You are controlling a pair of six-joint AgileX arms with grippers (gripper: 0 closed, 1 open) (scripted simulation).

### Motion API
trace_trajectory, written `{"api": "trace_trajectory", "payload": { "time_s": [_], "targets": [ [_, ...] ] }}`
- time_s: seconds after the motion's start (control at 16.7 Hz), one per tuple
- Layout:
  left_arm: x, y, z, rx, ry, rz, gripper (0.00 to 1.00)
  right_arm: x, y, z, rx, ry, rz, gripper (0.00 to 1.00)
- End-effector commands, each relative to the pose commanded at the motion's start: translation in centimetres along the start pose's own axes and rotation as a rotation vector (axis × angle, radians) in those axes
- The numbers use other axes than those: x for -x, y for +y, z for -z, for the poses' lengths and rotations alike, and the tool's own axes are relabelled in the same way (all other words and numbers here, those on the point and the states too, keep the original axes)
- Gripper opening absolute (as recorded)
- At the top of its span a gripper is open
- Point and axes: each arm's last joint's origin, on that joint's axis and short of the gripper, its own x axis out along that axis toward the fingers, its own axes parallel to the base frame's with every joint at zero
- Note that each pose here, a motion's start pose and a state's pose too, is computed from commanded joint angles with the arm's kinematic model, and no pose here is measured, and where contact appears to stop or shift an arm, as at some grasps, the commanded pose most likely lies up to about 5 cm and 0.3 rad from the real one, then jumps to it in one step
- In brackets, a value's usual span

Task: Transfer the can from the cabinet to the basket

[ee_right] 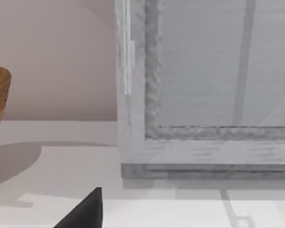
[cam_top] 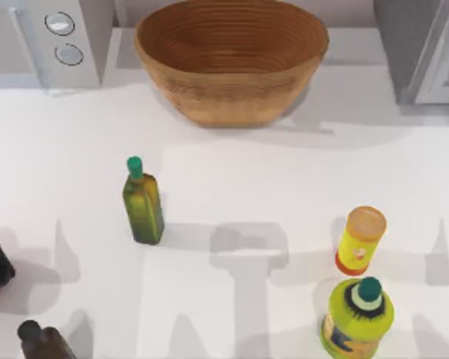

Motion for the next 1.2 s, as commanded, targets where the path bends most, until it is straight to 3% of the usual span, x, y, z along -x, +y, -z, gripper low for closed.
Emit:
{"api": "trace_trajectory", "payload": {
  "time_s": [0.24,0.42,0.78,1.2],
  "targets": [
    [0.0,0.0,0.0,0.0,0.0,0.0,1.0,0.0,0.0,-0.8,0.0,-0.002,0.006,1.0],
    [0.0,0.0,0.0,0.0,0.0,0.0,1.0,0.0,0.1,-4.1,-0.001,-0.002,0.016,1.0],
    [0.0,0.0,0.0,0.0,0.0,0.0,1.0,-2.0,0.7,-15.4,0.002,0.012,0.015,1.0],
    [0.0,0.0,0.0,0.0,0.0,0.0,1.0,-8.8,2.7,-28.4,0.005,0.023,-0.001,1.0]
  ]
}}
